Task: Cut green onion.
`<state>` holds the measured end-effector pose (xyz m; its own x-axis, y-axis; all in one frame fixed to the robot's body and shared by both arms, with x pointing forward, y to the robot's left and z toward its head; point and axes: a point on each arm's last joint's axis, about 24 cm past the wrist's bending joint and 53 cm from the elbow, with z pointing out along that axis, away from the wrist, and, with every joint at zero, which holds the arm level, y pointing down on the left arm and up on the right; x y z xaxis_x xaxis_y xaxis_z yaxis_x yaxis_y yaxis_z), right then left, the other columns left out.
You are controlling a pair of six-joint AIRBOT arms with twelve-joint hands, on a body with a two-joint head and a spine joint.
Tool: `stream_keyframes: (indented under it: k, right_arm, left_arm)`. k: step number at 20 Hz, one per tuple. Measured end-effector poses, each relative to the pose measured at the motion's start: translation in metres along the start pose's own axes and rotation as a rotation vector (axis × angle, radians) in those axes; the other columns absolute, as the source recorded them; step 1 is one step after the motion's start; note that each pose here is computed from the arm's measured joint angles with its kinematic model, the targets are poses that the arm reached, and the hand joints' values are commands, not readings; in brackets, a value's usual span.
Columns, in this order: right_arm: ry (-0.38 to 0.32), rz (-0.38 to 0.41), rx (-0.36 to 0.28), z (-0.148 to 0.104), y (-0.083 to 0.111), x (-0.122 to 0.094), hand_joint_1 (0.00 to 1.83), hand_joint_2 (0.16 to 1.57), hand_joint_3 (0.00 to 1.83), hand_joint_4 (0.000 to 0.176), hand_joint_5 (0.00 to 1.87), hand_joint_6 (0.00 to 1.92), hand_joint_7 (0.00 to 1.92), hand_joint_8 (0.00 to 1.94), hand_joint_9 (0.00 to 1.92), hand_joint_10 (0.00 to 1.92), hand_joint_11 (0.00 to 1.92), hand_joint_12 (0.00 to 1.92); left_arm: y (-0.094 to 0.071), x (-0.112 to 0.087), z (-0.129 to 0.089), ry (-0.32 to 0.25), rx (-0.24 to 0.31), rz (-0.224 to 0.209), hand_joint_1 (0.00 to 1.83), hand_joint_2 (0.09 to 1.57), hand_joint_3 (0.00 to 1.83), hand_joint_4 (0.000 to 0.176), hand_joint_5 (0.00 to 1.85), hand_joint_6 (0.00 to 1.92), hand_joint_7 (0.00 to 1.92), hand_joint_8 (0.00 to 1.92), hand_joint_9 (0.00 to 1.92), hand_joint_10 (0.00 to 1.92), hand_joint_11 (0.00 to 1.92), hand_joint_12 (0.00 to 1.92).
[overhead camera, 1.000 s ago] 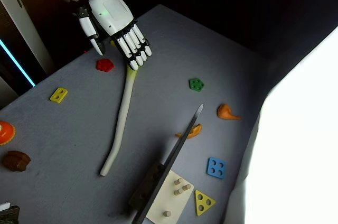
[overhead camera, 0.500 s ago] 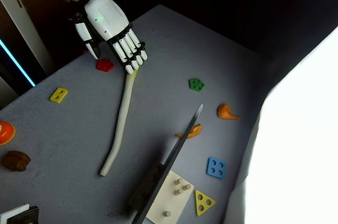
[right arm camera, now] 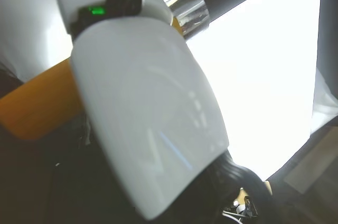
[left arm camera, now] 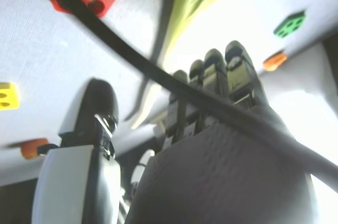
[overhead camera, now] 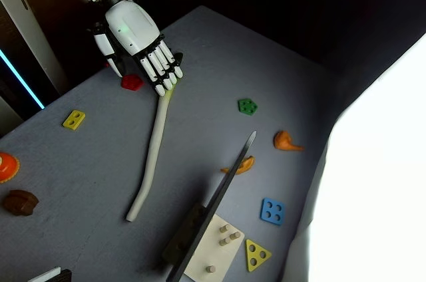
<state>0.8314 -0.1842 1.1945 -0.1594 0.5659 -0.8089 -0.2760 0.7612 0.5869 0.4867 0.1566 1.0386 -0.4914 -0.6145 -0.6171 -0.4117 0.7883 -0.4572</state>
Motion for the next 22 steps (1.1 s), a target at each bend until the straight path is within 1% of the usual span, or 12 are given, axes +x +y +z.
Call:
stream_keyframes:
  k: [4, 7, 11, 12, 13, 14, 17, 18, 19, 20, 21, 22]
  right_arm:
    - [0.012, -0.009, -0.012, 0.002, 0.005, 0.01, 1.04, 1.01, 0.01, 0.0, 0.0, 0.0, 0.0, 0.0, 0.0, 0.0, 0.0, 0.0]
    - [0.016, -0.007, -0.01, 0.002, 0.005, 0.011, 1.07, 1.0, 0.0, 0.0, 0.0, 0.0, 0.0, 0.0, 0.0, 0.0, 0.0, 0.0]
    - [0.017, -0.004, -0.012, 0.004, 0.006, 0.014, 1.04, 1.01, 0.0, 0.0, 0.0, 0.0, 0.0, 0.0, 0.0, 0.0, 0.0, 0.0]
    - [0.019, 0.005, -0.013, 0.004, 0.007, 0.015, 1.05, 1.01, 0.01, 0.0, 0.0, 0.0, 0.0, 0.0, 0.0, 0.0, 0.0, 0.0]
    - [0.019, 0.01, -0.013, 0.004, 0.007, 0.015, 1.05, 1.02, 0.01, 0.0, 0.0, 0.0, 0.0, 0.0, 0.0, 0.0, 0.0, 0.0]
    - [0.02, 0.012, -0.014, 0.005, 0.008, 0.016, 1.06, 1.01, 0.01, 0.0, 0.0, 0.0, 0.0, 0.0, 0.0, 0.0, 0.0, 0.0]
    - [0.02, 0.016, -0.014, 0.005, 0.008, 0.016, 1.03, 1.02, 0.01, 0.0, 0.0, 0.0, 0.0, 0.0, 0.0, 0.0, 0.0, 0.0]
    - [0.021, 0.016, -0.014, 0.005, 0.008, 0.017, 0.99, 1.01, 0.0, 0.0, 0.07, 0.02, 0.1, 0.03, 0.04, 0.02, 0.02, 0.01]
    - [0.02, 0.014, -0.015, 0.004, 0.007, 0.017, 0.99, 1.01, 0.0, 0.0, 0.07, 0.02, 0.1, 0.03, 0.04, 0.02, 0.02, 0.01]
    - [0.022, 0.014, -0.014, 0.004, 0.006, 0.018, 1.0, 1.01, 0.0, 0.0, 0.11, 0.01, 0.13, 0.03, 0.08, 0.01, 0.0, 0.14]
    - [0.025, 0.014, -0.013, 0.004, 0.005, 0.02, 1.05, 0.97, 0.0, 0.0, 0.23, 0.03, 0.31, 0.03, 0.25, 0.05, 0.0, 0.49]
    - [0.025, 0.015, -0.013, 0.004, 0.006, 0.021, 1.05, 0.97, 0.0, 0.0, 0.23, 0.03, 0.31, 0.03, 0.25, 0.05, 0.0, 0.49]
  left_arm:
    - [-0.003, 0.0, 0.006, -0.008, 0.006, -0.005, 0.74, 1.33, 0.0, 0.01, 0.15, 0.0, 0.09, 0.0, 0.07, 0.0, 0.0, 0.01]
    - [-0.002, -0.005, 0.01, -0.019, 0.004, -0.032, 0.74, 1.33, 0.0, 0.011, 0.15, 0.0, 0.1, 0.0, 0.08, 0.0, 0.0, 0.0]
    - [0.001, -0.008, 0.013, -0.028, -0.01, -0.049, 0.75, 1.32, 0.0, 0.006, 0.16, 0.01, 0.09, 0.0, 0.07, 0.0, 0.0, 0.0]
    - [0.003, -0.007, 0.013, -0.023, -0.02, -0.054, 0.78, 1.31, 0.0, 0.002, 0.19, 0.01, 0.12, 0.01, 0.09, 0.01, 0.03, 0.02]
    - [0.004, -0.006, 0.013, -0.019, -0.025, -0.056, 0.8, 1.29, 0.0, 0.001, 0.2, 0.0, 0.13, 0.0, 0.11, 0.01, 0.0, 0.16]
    - [0.005, -0.006, 0.013, -0.019, -0.03, -0.058, 0.8, 1.29, 0.0, 0.0, 0.19, 0.0, 0.13, 0.0, 0.11, 0.0, 0.0, 0.18]
    - [0.007, -0.005, 0.013, -0.017, -0.039, -0.061, 0.76, 1.31, 0.01, 0.003, 0.17, 0.0, 0.11, 0.0, 0.09, 0.0, 0.0, 0.11]
    - [0.008, -0.006, 0.013, -0.018, -0.042, -0.061, 0.71, 1.33, 0.02, 0.012, 0.15, 0.0, 0.08, 0.0, 0.07, 0.0, 0.0, 0.12]
    - [0.008, -0.006, 0.013, -0.018, -0.042, -0.062, 0.71, 1.33, 0.02, 0.012, 0.15, 0.0, 0.08, 0.0, 0.07, 0.0, 0.0, 0.12]
    - [0.008, -0.006, 0.013, -0.021, -0.043, -0.061, 0.74, 1.32, 0.01, 0.009, 0.16, 0.0, 0.09, 0.0, 0.08, 0.0, 0.0, 0.16]
    - [0.008, -0.007, 0.013, -0.023, -0.044, -0.062, 0.72, 1.33, 0.01, 0.006, 0.16, 0.0, 0.09, 0.0, 0.08, 0.0, 0.0, 0.2]
    - [0.008, -0.007, 0.013, -0.022, -0.044, -0.062, 0.72, 1.33, 0.01, 0.006, 0.16, 0.0, 0.09, 0.0, 0.08, 0.0, 0.0, 0.2]
